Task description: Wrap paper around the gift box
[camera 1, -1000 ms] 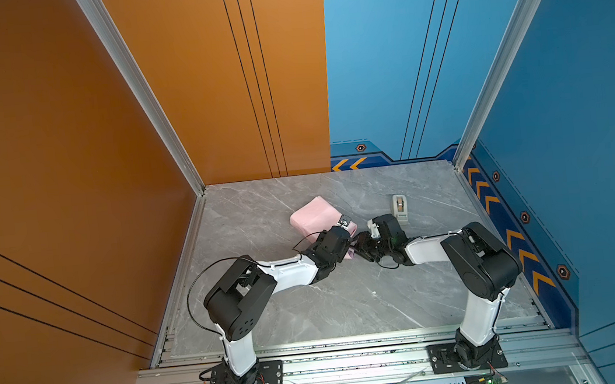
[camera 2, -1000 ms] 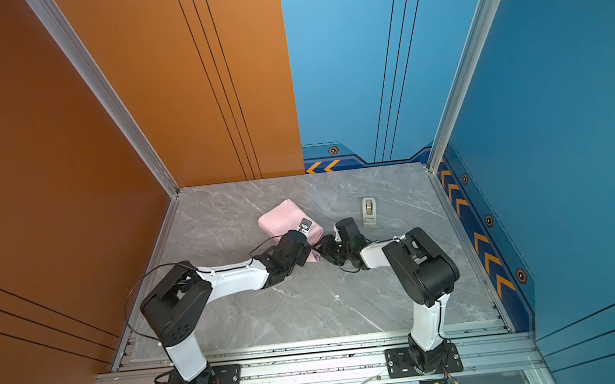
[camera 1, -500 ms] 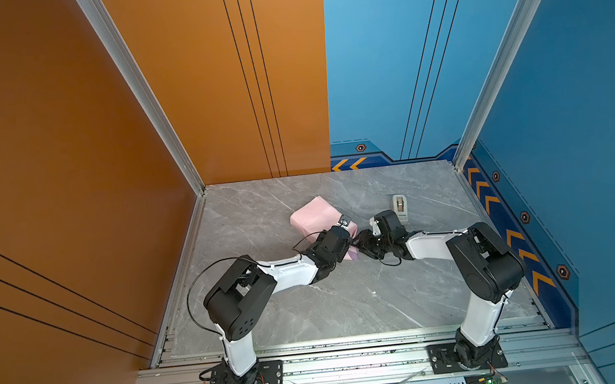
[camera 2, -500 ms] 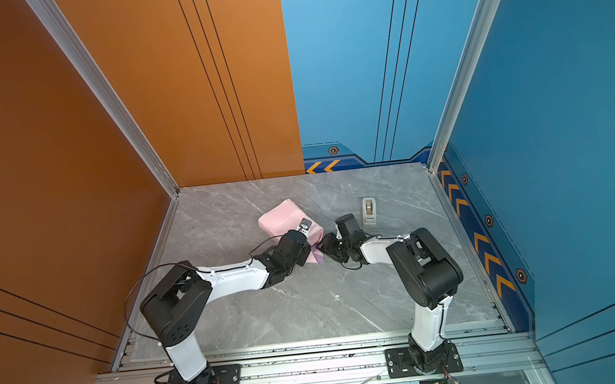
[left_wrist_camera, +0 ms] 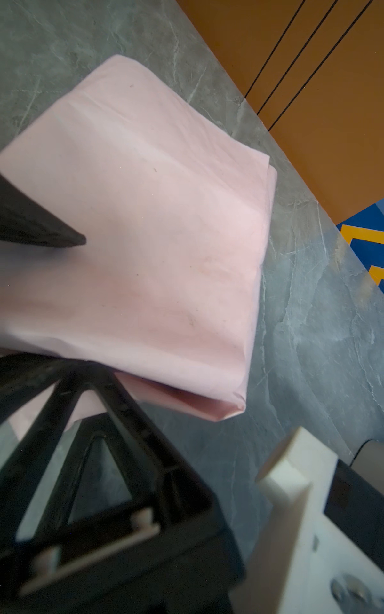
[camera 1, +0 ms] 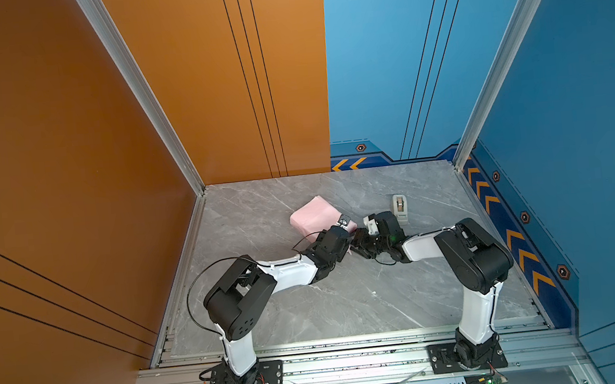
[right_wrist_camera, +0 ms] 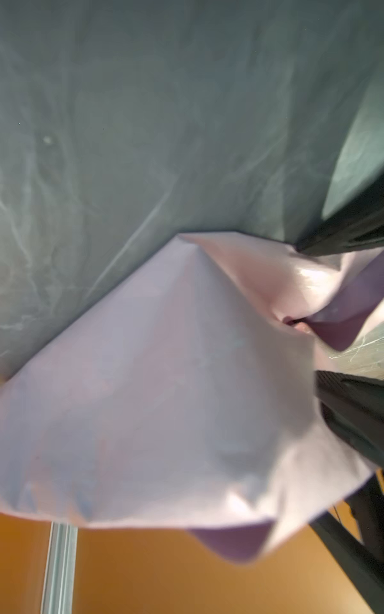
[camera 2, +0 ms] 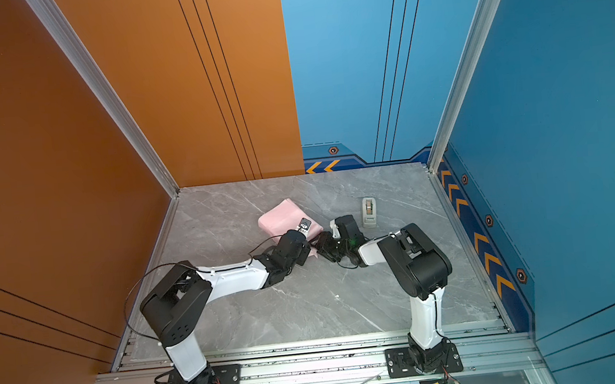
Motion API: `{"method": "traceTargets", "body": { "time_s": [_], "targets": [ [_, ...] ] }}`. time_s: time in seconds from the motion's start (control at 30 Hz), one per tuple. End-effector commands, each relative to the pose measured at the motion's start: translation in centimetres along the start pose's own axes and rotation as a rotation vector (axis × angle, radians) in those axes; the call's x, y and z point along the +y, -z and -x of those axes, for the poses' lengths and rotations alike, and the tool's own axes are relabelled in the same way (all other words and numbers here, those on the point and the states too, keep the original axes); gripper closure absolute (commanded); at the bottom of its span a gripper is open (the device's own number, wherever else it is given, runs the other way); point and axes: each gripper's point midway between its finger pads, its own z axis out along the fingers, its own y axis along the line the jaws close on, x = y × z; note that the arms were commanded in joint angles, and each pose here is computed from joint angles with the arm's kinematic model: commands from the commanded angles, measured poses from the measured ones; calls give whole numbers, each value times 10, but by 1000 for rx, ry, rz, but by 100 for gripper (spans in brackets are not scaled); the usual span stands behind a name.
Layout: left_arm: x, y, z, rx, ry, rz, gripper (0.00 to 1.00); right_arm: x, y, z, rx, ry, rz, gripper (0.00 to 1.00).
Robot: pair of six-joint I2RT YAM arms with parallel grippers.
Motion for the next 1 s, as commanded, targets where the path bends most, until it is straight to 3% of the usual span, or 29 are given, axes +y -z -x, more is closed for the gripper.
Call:
{"method": "traceTargets", "body": {
  "time_s": [0.0,0.6,0.97],
  "targets": [
    [-19,-5,-125,376,-86,-116,50,-7,2,-5,-2,-23,10,38],
    [-19,-6,-124,367,-63,-125,50,-4,15,-30,-39,-173,131,32],
    [-19,-5,-124,363,-60,-127,50,2,5,-6,-158,-212,152,32]
  ]
}}
